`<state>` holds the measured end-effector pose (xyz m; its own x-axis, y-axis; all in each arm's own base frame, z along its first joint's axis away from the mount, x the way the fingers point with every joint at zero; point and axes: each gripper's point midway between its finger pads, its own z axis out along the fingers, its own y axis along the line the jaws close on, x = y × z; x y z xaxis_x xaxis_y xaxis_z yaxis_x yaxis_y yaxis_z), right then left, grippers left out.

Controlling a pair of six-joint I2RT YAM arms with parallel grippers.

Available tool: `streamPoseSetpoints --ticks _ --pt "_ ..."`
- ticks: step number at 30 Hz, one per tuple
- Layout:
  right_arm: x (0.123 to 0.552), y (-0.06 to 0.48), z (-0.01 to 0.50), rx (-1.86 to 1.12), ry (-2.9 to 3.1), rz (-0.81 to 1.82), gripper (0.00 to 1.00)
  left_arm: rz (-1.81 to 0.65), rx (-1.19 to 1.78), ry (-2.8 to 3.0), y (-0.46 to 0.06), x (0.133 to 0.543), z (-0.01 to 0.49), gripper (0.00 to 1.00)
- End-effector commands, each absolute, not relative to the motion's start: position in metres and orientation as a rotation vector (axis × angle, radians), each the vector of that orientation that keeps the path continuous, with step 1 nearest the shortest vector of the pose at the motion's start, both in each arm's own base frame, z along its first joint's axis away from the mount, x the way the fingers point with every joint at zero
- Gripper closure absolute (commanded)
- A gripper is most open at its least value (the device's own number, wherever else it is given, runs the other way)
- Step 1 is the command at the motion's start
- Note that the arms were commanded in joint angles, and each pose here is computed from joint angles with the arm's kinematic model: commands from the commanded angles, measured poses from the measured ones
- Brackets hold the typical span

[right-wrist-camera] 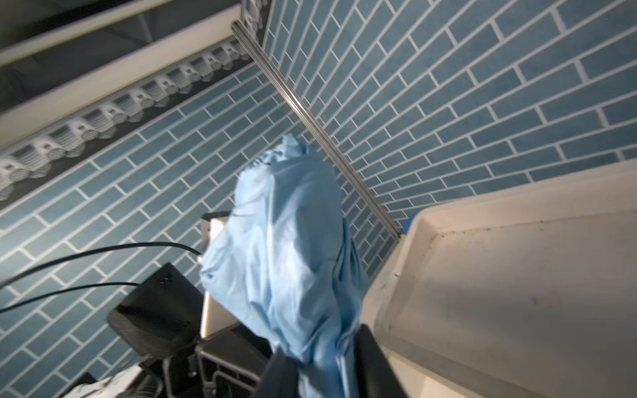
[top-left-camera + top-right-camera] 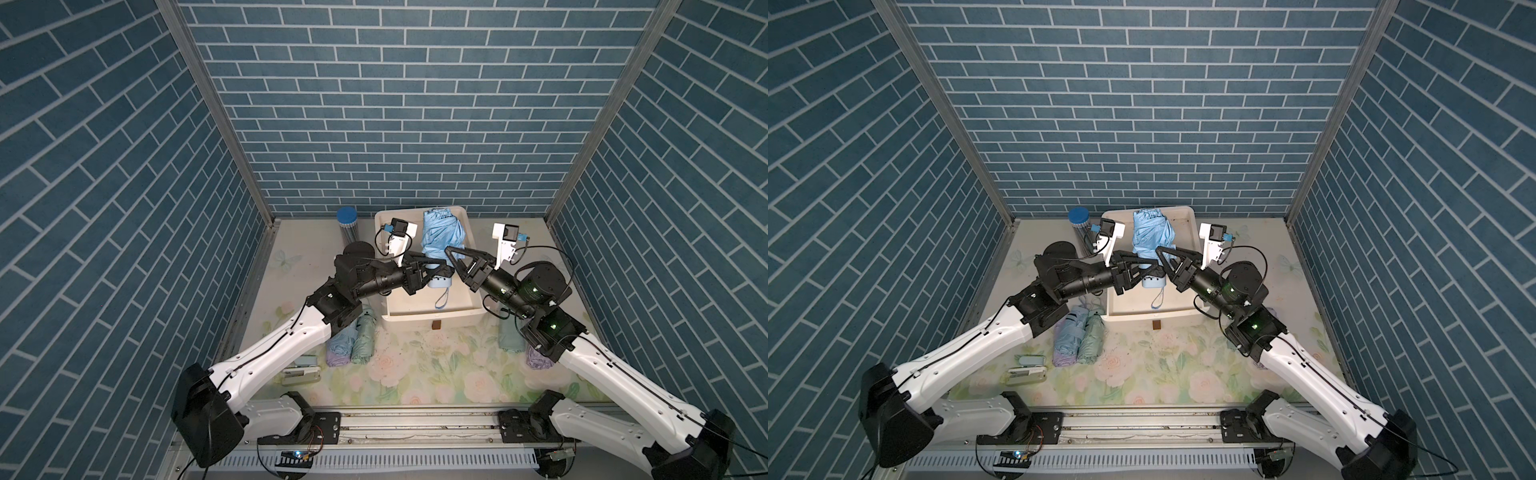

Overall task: Place the umbrella in the drawer by color
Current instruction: Pick up the umbrella from the center of the board.

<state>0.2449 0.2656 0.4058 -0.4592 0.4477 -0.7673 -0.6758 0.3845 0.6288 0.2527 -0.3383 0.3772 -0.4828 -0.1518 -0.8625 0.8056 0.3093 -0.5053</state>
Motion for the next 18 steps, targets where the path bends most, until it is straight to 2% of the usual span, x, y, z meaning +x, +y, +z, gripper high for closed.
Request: streamPoseSetpoints --ticks 1,2,5,13,18 --pt "0.252 0.239 0.429 -0.234 1.651 1.05 0.17 -1.199 0.728 1.658 -0.335 0.247 0.383 0.94" --pt "0.256 0.234 0.43 -0.272 1.694 0.99 0.11 -1.187 0.772 1.669 -0.336 0.244 0.379 0.94" --pt "0.268 0.223 0.413 -0.401 1.848 0.954 0.07 -1.16 0.913 1.699 -0.339 0.233 0.369 0.94" --pt "0.255 0.236 0.399 -0.652 1.881 1.069 0.07 -1.148 1.071 1.723 -0.342 0.219 0.355 0.96" --pt "0.249 0.245 0.401 -0.716 1.83 1.139 0.15 -1.124 1.109 1.738 -0.341 0.219 0.349 1.0"
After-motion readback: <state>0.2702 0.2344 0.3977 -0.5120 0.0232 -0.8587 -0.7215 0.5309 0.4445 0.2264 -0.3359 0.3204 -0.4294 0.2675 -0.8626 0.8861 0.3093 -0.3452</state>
